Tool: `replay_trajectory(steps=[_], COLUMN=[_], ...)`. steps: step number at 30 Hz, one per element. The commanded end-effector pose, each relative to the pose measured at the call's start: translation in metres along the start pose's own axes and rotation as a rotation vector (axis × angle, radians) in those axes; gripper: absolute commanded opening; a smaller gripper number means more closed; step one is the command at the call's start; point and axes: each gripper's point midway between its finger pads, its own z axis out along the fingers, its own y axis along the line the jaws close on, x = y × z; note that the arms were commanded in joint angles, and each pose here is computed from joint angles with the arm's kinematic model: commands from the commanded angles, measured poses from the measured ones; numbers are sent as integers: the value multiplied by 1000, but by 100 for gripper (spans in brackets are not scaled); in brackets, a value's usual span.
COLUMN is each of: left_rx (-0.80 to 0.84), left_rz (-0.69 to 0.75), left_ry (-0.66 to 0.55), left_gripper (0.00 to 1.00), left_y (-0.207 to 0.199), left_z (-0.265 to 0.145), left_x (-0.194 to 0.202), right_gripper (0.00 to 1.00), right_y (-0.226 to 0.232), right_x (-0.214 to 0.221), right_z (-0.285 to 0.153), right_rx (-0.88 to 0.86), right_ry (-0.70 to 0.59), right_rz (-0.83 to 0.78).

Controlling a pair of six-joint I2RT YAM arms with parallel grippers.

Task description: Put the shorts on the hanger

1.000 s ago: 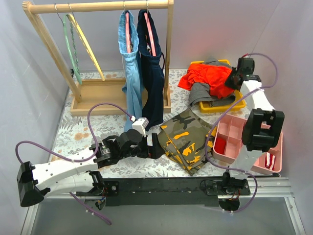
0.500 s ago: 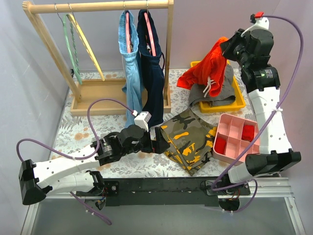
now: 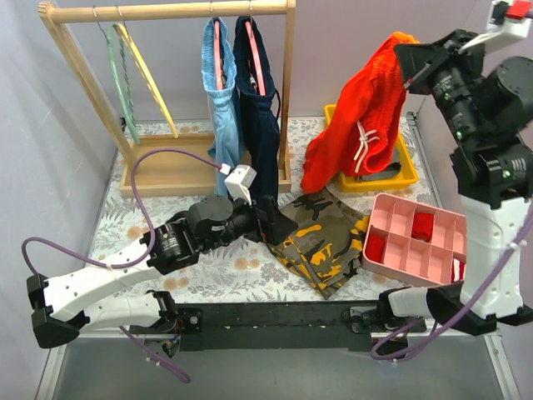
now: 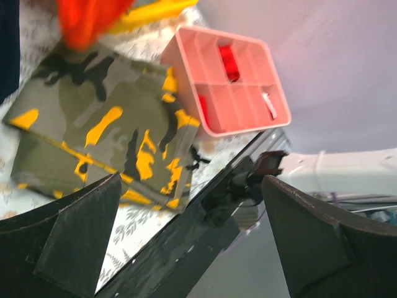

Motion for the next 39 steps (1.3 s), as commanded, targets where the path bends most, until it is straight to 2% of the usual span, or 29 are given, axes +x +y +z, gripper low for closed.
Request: replay_trajectory(steps=[1, 5, 6, 8, 9, 11, 12, 13, 14, 15, 16, 17, 18, 19, 20, 21, 22, 25, 30, 35, 37, 39], left_rx=[41, -15, -27, -76, -91, -155, -180, -207, -220, -236, -244, -276, -297, -322, -359, -374, -371, -367, -348, -281, -326, -382], left_rz=[42, 22, -2, -29, -62, -87, -100, -121, -127, -133, -146, -148, -151, -150, -158, -160, -162, -165, -174, -224, -239, -253], left_ry=[-79, -99, -105, -89, -104, -73, -73, -49, -39, -21, 1, 37, 60, 94, 128, 143, 151, 171, 204, 185, 187, 193], left_gripper=[96, 96, 96, 96, 96, 95, 95, 95, 95, 95, 95, 96, 97, 97, 97, 97, 97, 94, 82, 75, 68, 63], left_y=[-23, -16, -14, -2, 2, 22, 29, 40, 45, 52, 57, 69, 75, 83, 95, 100, 102, 105, 102, 87, 94, 103], left_z=[-16, -24, -28, -33, -38, -41, -43, -45, -46, -47, -49, -48, -47, -48, -45, -44, -41, -31, -16, 0, 8, 9], left_x=[-37, -46, -47, -40, -41, -25, -22, -9, -3, 5, 14, 30, 39, 50, 66, 73, 78, 90, 101, 99, 103, 108], right_gripper=[1, 1, 1, 1, 1, 1, 1, 1, 1, 1, 1, 1, 3, 25, 36, 43, 56, 72, 76, 75, 70, 70], right_y=[42, 60, 53, 51, 50, 53, 70, 64, 58, 79, 76, 80, 85, 81, 73, 67, 62, 50, 40, 1, -11, -22], right_x=[-51, 7, 48, 79, 137, 171, 207, 255, 283, 312, 356, 375, 392, 411, 423, 428, 426, 421, 408, 402, 400, 402], right_z=[-48, -50, -42, -52, -54, -66, -78, -87, -90, -109, -122, -131, -143, -150, -155, -159, -159, -160, -167, -179, -183, -190], right_rx=[-164, -304, -294, -293, -281, -267, -296, -255, -190, -235, -208, -211, -222, -199, -174, -157, -153, -123, -134, -3, 35, 67], right_ry=[-133, 66, 169, 214, 340, 386, 475, 570, 600, 683, 783, 826, 877, 926, 947, 959, 943, 928, 928, 916, 915, 932], right_rz=[56, 160, 194, 222, 249, 265, 278, 264, 238, 235, 210, 199, 181, 164, 139, 125, 111, 52, -21, -120, -148, -178])
